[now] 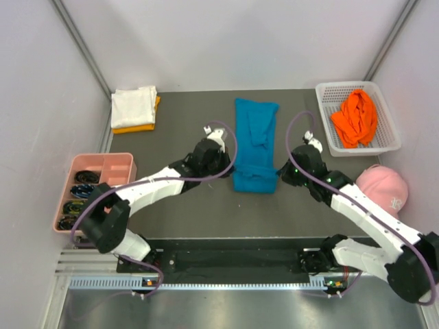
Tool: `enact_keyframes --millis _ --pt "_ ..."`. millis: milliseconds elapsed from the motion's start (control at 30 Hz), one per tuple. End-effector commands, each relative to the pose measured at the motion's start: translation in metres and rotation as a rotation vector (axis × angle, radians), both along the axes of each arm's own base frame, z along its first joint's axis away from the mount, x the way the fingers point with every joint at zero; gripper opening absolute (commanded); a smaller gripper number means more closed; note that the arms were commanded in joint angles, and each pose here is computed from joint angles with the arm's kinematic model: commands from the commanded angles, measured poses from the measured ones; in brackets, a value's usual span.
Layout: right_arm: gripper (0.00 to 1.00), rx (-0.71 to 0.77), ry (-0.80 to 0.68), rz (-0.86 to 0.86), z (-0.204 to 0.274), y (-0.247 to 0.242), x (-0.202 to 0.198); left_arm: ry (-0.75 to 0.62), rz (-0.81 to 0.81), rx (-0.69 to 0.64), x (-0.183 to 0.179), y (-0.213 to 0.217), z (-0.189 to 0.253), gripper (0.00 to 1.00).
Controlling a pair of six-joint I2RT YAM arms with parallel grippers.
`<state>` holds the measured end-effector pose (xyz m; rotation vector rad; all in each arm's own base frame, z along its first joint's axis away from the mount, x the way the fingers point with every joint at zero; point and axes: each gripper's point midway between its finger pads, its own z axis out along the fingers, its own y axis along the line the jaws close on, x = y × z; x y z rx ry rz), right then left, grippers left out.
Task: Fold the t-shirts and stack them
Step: Fold the folded rectangular tshirt in 1/3 of the way
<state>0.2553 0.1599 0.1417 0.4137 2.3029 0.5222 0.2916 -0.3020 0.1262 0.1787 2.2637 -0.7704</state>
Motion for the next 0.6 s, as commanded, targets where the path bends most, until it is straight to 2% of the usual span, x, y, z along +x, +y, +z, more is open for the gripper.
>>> enact_keyframes --millis 0,67,267,567 --pt "0.00 0.005 -0.117 0.024 0.031 0.005 0.051 -0.109 -0.017 -0.028 0.048 -0.011 0.030 0.00" --pt "0.00 0.013 -0.122 0.029 0.031 0.011 0.070 -0.132 -0.030 -0.042 0.063 -0.019 0.041 0.00" --pt "0.00 0.038 -0.142 0.035 0.033 0.019 0.117 -0.122 -0.045 -0.055 0.102 -0.030 0.033 0.00" --pt "0.00 0.060 -0.139 0.025 0.028 0.016 0.186 -0.097 -0.023 -0.081 0.154 -0.021 0.013 0.00"
